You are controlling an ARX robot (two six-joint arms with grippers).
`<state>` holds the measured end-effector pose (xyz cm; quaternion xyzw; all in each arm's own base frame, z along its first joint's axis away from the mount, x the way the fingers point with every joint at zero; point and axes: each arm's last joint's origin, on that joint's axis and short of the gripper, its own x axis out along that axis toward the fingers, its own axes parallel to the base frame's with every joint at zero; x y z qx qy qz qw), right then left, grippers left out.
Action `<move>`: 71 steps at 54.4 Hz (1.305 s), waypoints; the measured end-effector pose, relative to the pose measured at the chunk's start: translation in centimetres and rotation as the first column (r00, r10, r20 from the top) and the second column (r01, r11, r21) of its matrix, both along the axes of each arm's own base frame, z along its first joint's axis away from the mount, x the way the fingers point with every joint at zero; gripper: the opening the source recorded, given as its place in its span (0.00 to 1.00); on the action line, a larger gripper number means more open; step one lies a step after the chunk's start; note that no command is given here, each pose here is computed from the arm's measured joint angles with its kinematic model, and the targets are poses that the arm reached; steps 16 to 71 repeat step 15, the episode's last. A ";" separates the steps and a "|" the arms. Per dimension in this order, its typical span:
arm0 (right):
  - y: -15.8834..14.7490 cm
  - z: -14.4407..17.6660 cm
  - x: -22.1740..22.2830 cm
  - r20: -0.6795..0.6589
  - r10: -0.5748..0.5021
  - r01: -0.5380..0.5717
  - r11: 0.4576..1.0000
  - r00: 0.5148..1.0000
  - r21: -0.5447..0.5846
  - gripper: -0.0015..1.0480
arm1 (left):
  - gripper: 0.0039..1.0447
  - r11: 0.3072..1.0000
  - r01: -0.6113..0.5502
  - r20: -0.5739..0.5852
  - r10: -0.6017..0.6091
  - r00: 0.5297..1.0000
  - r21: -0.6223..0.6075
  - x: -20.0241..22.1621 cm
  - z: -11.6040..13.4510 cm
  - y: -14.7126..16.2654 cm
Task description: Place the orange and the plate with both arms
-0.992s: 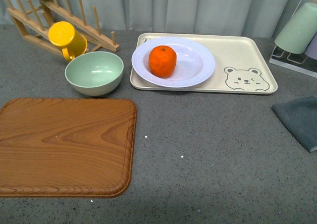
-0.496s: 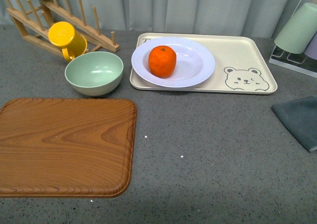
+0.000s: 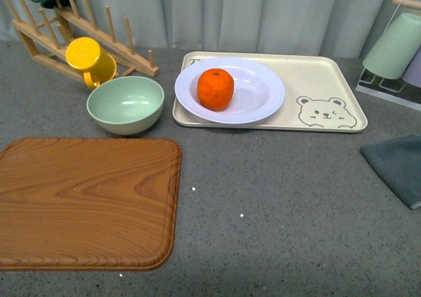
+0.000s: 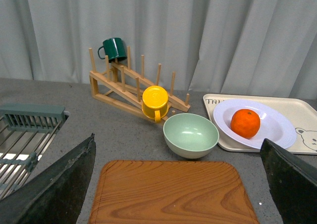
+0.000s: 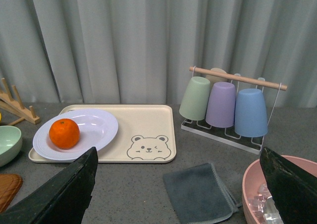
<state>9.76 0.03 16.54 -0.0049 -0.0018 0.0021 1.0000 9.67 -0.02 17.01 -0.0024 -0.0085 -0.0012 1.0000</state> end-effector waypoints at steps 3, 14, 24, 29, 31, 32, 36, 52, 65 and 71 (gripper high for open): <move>0.0 0.0 0.0 0.000 0.000 0.000 1.000 1.000 0.000 0.91 | 0.94 1.000 0.000 0.000 0.000 1.000 0.000 0.0 0.0 0.0; 0.0 0.0 0.0 0.000 0.000 0.000 1.000 1.000 0.000 0.91 | 0.94 1.000 0.000 0.000 0.000 1.000 0.000 0.0 0.0 0.0; 0.0 0.0 0.0 0.000 0.000 0.000 1.000 1.000 0.000 0.91 | 0.94 1.000 0.000 0.000 0.000 1.000 0.000 0.0 0.0 0.0; 0.0 0.0 0.0 0.000 0.000 0.000 1.000 1.000 0.000 0.91 | 0.94 1.000 0.000 0.000 0.000 1.000 0.000 0.0 0.0 0.0; 0.0 0.0 0.0 0.000 0.000 0.000 1.000 1.000 0.000 0.91 | 0.94 1.000 0.000 0.000 0.000 1.000 0.000 0.0 0.0 0.0; 0.0 0.0 0.0 0.000 0.000 0.000 1.000 1.000 0.000 0.91 | 0.94 1.000 0.000 0.000 0.000 1.000 0.000 0.0 0.0 0.0; 0.0 0.0 0.0 0.000 0.000 0.000 1.000 1.000 0.000 0.91 | 0.94 1.000 0.000 0.000 0.000 1.000 0.000 0.0 0.0 0.0; 0.0 0.0 0.0 0.000 0.000 0.000 1.000 1.000 0.000 0.91 | 0.94 1.000 0.000 0.000 0.000 1.000 0.000 0.0 0.0 0.0; 0.0 0.0 0.0 0.000 0.000 0.000 1.000 1.000 0.000 0.91 | 0.94 1.000 0.000 0.000 0.000 1.000 0.000 0.0 0.0 0.0; 0.0 0.0 0.0 0.000 0.000 0.000 1.000 1.000 0.000 0.91 | 0.94 1.000 0.000 0.000 0.000 1.000 0.000 0.0 0.0 0.0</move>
